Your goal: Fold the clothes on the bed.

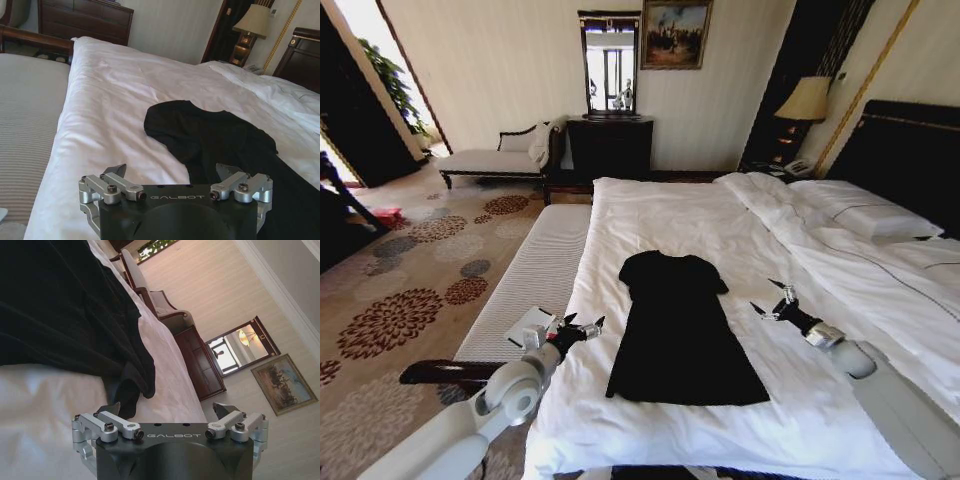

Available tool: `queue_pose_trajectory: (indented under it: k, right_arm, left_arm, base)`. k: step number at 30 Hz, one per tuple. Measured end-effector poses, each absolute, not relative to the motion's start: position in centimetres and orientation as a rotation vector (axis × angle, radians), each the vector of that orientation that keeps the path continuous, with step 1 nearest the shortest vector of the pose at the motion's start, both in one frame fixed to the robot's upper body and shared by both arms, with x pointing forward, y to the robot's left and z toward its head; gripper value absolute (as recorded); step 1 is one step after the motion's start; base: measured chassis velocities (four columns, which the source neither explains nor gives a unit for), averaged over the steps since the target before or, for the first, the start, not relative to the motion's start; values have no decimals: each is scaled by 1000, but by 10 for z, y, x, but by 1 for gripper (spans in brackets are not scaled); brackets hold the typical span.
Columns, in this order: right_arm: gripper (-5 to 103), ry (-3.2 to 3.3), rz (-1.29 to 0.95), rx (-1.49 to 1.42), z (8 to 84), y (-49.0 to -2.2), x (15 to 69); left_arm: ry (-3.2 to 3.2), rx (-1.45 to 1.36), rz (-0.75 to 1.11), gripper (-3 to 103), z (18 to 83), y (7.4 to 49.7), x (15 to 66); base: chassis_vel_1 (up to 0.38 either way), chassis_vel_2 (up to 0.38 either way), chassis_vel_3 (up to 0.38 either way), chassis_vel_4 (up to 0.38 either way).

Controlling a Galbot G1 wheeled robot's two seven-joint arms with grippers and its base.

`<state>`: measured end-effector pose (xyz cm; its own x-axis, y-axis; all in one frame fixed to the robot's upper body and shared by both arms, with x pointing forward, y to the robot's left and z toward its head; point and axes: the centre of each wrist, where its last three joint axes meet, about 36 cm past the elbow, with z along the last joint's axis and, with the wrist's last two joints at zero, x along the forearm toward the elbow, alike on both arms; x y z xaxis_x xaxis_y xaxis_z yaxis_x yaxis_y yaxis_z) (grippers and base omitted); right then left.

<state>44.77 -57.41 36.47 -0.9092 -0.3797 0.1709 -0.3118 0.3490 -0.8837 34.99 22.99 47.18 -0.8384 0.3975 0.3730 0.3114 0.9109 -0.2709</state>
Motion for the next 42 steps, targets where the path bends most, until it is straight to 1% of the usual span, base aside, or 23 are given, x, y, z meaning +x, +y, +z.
queue_pose_trajectory:
  k: [4,9,12,17,22,29,30,37,42]
  right_arm:
    - [100,2519,-1636,-672,365,-565,471]
    - [100,2535,-1644,-683,363,-566,491]
    - [100,2538,-1640,-710,362,-561,522]
    - [100,2569,-1653,-782,348,-557,544]
    - [100,2577,-1668,-814,341,-551,551]
    - [100,2619,-1696,-809,332,-558,554]
    - [101,2623,-1695,-807,332,-558,556]
    - [98,2633,-1706,-794,335,-557,567]
    - [96,2609,-1713,-805,338,-548,578]
  left_arm:
    - [-2639,-530,293,100,474,226,350]
    - [-2631,-537,293,100,470,223,357]
    - [-2629,-533,291,100,470,224,363]
    - [-2628,-535,295,100,473,225,366]
    - [-2627,-533,295,100,473,226,365]
    - [-2628,-543,306,100,475,224,366]
    - [-2627,-543,308,100,474,224,366]
    - [-2615,-543,310,100,471,224,363]
    - [-2615,-541,307,100,471,225,362]
  base:
    - [0,0,0,0]
    - [0,0,0,0]
    - [0,0,0,0]
    - [0,0,0,0]
    - [0,0,0,0]
    - [0,0,0,0]
    - [0,0,0,0]
    - [0,0,0,0]
    - [0,0,0,0]
